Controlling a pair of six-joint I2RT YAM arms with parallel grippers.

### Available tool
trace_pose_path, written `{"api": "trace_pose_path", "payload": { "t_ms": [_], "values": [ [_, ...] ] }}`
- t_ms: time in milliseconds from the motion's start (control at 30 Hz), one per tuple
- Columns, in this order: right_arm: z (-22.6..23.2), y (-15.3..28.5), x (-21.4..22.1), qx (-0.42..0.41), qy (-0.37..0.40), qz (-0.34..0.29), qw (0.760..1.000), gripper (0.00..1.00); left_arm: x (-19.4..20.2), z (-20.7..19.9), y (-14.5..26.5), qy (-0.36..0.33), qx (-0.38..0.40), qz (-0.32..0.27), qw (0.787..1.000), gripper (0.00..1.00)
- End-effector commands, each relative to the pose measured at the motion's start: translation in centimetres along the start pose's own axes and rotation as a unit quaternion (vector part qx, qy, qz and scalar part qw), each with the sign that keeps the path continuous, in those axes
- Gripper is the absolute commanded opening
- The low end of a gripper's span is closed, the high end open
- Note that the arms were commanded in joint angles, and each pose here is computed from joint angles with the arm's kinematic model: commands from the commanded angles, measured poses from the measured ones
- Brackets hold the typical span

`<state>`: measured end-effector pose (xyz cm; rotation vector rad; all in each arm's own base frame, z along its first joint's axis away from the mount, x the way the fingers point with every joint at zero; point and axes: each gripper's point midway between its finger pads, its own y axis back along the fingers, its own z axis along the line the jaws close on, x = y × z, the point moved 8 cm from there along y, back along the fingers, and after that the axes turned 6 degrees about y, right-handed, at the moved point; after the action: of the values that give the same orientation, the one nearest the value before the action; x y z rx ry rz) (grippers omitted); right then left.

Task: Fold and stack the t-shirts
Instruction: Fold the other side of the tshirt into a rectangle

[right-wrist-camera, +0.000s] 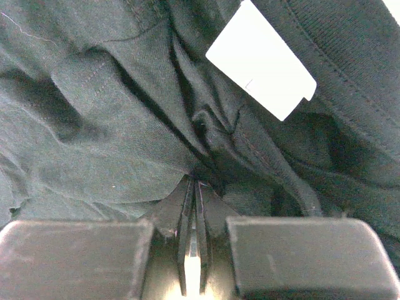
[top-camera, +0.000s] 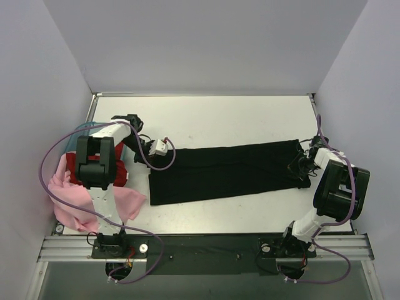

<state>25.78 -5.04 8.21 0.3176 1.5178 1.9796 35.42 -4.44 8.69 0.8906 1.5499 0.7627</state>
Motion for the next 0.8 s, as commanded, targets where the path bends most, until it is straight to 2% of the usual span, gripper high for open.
{"api": "trace_pose_path", "payload": {
  "t_ms": [0, 233, 467, 600, 767],
  "values": [
    [-0.2, 0.3, 0.2, -0.001, 0.000, 0.001, 1.000, 0.00, -0.2, -0.8, 0.5, 0.011, 0.005, 0.008, 1.000, 0.00],
    [-0.5, 0.1, 0.4, 0.009, -0.007, 0.006, 1.000, 0.00, -1.7, -1.8, 2.7, 0.038, -0.012, -0.004, 0.999, 0.00],
    [-0.9, -0.1, 0.4, 0.022, -0.009, 0.011, 1.000, 0.00, -3.4, -5.0, 4.2, 0.029, 0.039, -0.039, 0.998, 0.00],
    [-1.1, 0.0, 0.3, 0.031, -0.012, 0.010, 0.999, 0.00, -2.5, -6.4, 3.2, 0.022, 0.063, -0.015, 0.998, 0.00],
    [-1.1, 0.4, -0.2, 0.039, -0.007, 0.003, 0.999, 0.00, -1.3, -6.0, 1.6, 0.025, 0.061, 0.017, 0.998, 0.00]
  ]
}}
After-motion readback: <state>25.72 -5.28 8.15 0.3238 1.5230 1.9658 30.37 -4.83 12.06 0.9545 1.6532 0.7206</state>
